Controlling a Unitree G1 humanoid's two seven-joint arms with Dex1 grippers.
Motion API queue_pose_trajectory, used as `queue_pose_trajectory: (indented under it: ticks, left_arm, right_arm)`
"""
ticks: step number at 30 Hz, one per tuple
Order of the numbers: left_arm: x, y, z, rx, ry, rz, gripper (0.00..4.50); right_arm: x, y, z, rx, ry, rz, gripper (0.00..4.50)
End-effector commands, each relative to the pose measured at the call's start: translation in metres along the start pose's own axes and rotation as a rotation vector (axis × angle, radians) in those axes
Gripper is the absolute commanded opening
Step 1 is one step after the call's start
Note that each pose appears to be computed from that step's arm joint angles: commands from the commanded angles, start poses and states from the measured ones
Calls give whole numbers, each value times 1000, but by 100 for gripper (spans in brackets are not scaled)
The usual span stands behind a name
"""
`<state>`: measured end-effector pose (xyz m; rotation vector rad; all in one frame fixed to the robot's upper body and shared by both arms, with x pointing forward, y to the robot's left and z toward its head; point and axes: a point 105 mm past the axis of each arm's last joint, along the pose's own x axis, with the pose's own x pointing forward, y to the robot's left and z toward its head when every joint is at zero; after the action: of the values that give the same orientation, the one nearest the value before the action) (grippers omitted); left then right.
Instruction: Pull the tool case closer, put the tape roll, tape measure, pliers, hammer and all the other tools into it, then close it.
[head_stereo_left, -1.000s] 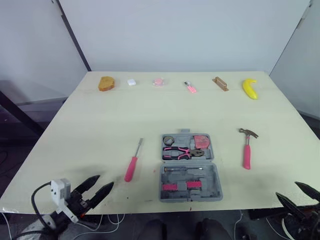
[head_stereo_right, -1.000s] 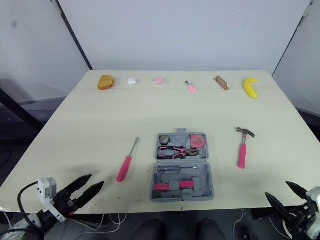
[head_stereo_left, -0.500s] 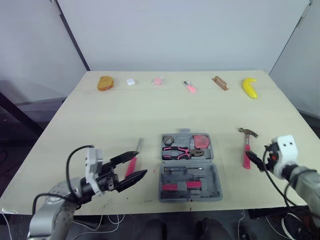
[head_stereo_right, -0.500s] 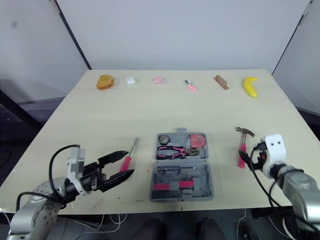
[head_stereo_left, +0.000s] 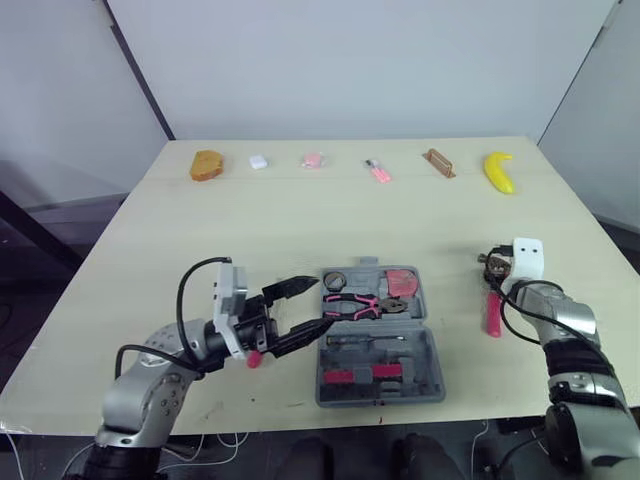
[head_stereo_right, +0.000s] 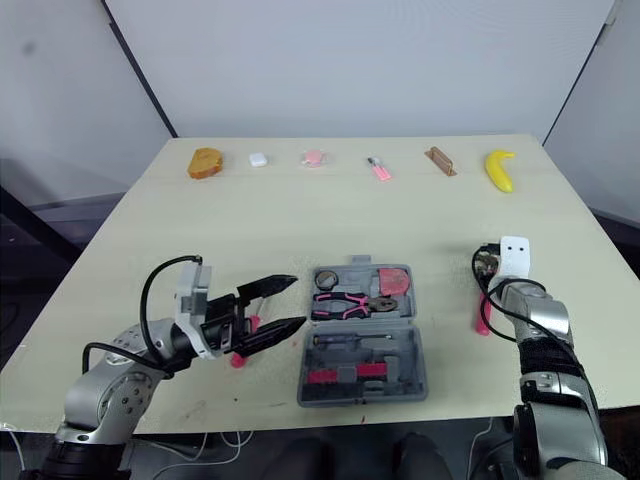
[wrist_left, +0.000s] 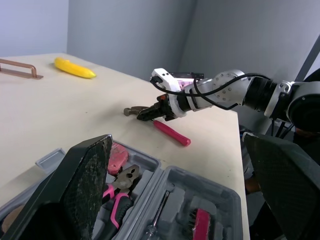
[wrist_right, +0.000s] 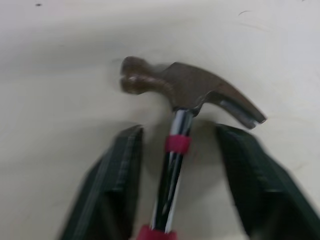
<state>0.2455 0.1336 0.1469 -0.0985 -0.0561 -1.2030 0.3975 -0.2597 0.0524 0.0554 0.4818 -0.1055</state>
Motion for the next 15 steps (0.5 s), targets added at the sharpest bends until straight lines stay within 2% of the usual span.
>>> queue_pose_trajectory:
  ticks: [1, 2, 6, 15]
  left_arm:
    - [4, -8, 7, 40, -19, -16, 450]
    - [5, -9, 8, 41, -21, -14, 450]
    - [12, -14, 13, 51, -28, -14, 450]
    - [16, -19, 13, 25, -8, -21, 450]
  right_arm:
    - [1, -7, 0, -18, -5, -22, 24]
    - [1, -6, -1, -19, -7, -16, 5]
    - [-12, -1, -2, -9, -42, 20, 5]
    - [-84, 29, -46, 17, -49, 31, 5]
